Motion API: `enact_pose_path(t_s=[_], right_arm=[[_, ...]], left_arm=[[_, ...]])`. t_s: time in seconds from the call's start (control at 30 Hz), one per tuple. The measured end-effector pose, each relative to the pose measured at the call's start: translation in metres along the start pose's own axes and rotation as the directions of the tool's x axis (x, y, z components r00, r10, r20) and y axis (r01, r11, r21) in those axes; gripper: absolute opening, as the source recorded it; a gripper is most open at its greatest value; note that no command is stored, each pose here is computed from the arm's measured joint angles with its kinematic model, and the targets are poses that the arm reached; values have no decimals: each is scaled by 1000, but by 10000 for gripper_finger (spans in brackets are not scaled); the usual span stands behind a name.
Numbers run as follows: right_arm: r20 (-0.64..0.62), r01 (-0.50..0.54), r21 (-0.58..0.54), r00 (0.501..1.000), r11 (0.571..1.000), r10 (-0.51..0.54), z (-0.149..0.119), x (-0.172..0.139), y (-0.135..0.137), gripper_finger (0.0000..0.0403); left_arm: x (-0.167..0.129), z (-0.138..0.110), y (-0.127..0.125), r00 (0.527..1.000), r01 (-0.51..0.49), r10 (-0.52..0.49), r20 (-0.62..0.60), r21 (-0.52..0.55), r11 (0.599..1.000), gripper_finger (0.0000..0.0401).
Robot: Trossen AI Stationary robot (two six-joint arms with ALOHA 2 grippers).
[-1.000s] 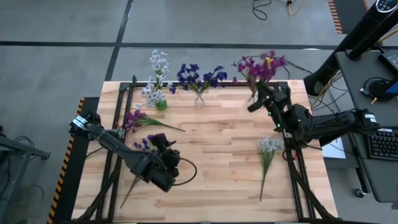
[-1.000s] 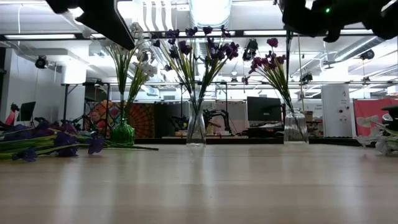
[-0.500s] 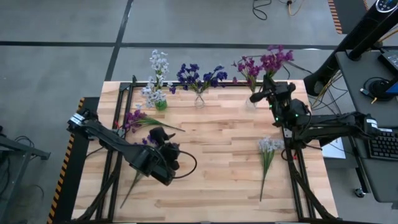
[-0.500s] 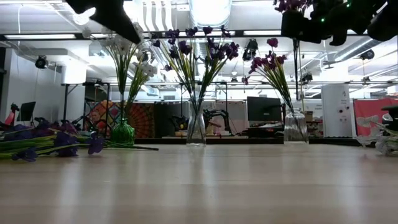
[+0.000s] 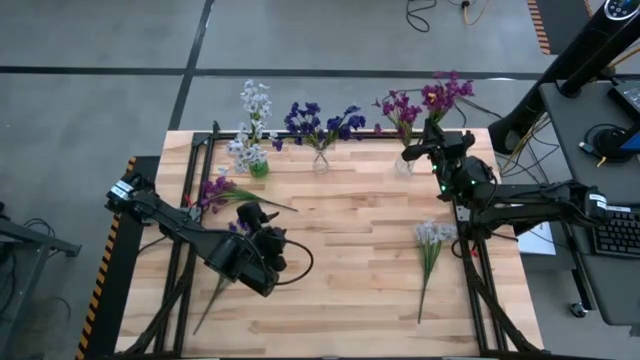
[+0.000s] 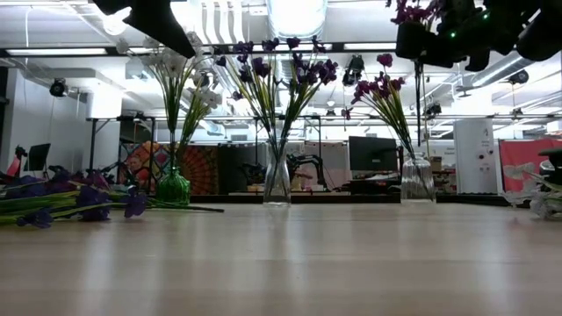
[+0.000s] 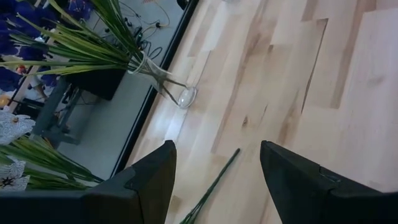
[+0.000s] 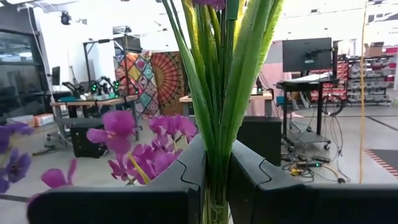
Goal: Sort flowers into vase by color
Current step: Put the right light violet flowers into the right transparent vase
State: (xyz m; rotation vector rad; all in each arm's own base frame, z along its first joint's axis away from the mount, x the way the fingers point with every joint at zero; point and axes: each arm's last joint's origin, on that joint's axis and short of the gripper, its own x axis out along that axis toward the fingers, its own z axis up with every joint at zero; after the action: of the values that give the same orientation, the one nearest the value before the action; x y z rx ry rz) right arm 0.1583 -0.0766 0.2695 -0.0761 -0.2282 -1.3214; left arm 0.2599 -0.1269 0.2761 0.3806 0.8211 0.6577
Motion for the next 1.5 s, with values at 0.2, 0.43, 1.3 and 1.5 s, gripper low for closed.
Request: enact_pose_path(t_s=[0.2,0.43,1.3,1.5], right_arm=[[-3,35,58,999,998,-35,-3,6,-3,34],[-6,21,46,1000,999,-21,-6,8,-2,34],[-31,40,22,999,999,-40,-17,10,-3,34],[-31,40,22,999,999,-40,-17,10,-3,34]], left_arm=[[0,-1,0,1000,-5,5,-2,7,1000,215],[0,-1,1,1000,-7,7,-4,12,1000,215],[0,-1,1,1000,-11,11,-3,13,1000,215],[0,-1,1,1000,-11,11,-3,14,1000,215]])
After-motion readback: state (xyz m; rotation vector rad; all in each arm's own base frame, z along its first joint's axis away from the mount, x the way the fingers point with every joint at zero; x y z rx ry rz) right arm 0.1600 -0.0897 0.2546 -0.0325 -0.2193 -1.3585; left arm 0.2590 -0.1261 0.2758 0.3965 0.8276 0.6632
